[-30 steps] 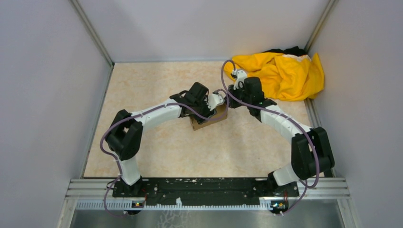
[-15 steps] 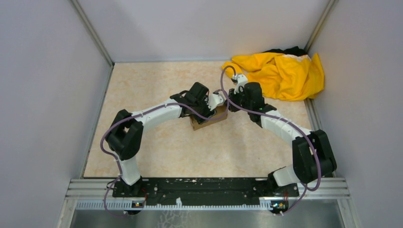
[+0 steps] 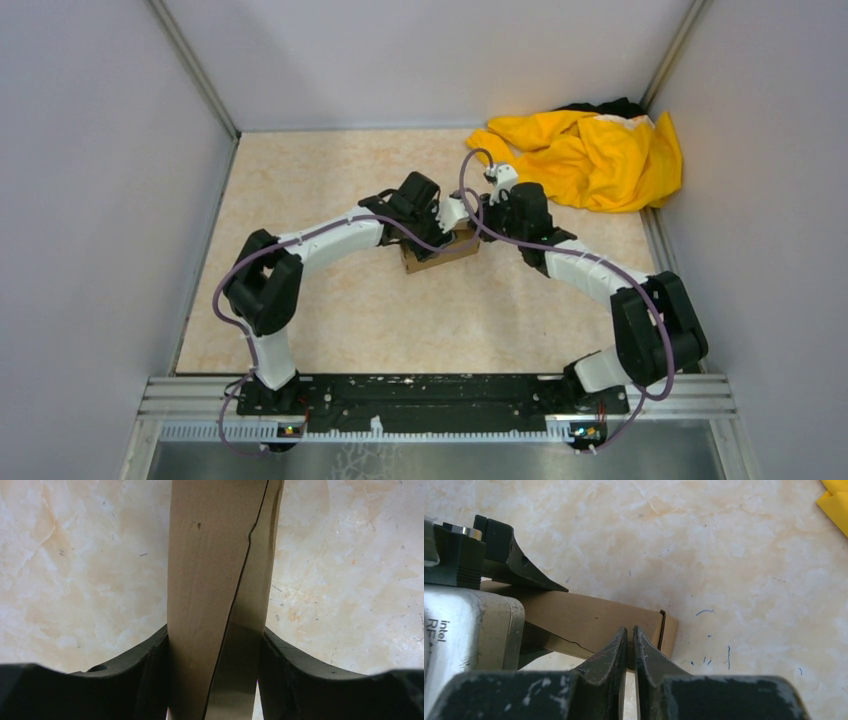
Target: Fold the paper box
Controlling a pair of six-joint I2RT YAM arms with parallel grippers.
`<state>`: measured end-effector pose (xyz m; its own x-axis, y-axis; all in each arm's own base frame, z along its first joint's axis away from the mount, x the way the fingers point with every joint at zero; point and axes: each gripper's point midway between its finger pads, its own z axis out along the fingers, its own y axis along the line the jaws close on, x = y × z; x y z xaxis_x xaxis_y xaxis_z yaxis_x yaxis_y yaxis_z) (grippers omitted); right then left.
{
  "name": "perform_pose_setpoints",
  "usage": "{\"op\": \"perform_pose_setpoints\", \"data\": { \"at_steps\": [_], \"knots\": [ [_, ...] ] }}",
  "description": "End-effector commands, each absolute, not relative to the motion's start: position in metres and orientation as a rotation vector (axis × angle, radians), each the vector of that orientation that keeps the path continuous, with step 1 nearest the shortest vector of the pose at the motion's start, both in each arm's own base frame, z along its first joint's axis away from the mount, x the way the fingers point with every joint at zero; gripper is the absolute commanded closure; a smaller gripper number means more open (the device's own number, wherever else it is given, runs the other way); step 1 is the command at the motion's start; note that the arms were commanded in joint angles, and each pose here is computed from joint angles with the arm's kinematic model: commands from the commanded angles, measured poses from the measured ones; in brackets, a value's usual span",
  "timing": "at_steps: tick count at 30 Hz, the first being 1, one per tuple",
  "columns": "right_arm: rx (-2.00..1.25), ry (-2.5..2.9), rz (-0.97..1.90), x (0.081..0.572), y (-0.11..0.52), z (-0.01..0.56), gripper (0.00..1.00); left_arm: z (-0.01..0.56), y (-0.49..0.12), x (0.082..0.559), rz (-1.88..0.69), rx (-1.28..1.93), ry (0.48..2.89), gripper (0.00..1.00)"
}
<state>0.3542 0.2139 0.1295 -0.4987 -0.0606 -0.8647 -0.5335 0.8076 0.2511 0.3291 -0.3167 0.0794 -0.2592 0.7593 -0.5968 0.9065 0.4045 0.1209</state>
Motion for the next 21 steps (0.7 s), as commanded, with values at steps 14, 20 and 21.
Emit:
{"op": "perform_pose_setpoints", "data": {
  "at_steps": [14,20,21],
  "knots": [
    [-0.47,2.28,0.66,0.304,0.213,0.063,0.91,0.072,-0.332,0.312,-0.631,1.4,2.137,0.4],
    [-0.465,2.284,0.653,0.304,0.212,0.063,0.91,0.082,-0.332,0.314,-0.675,1.364,2.132,0.39],
    [-0.463,2.282,0.654,0.305,0.212,0.064,0.91,0.084,-0.332,0.313,-0.686,1.36,2.13,0.39]
  ]
}}
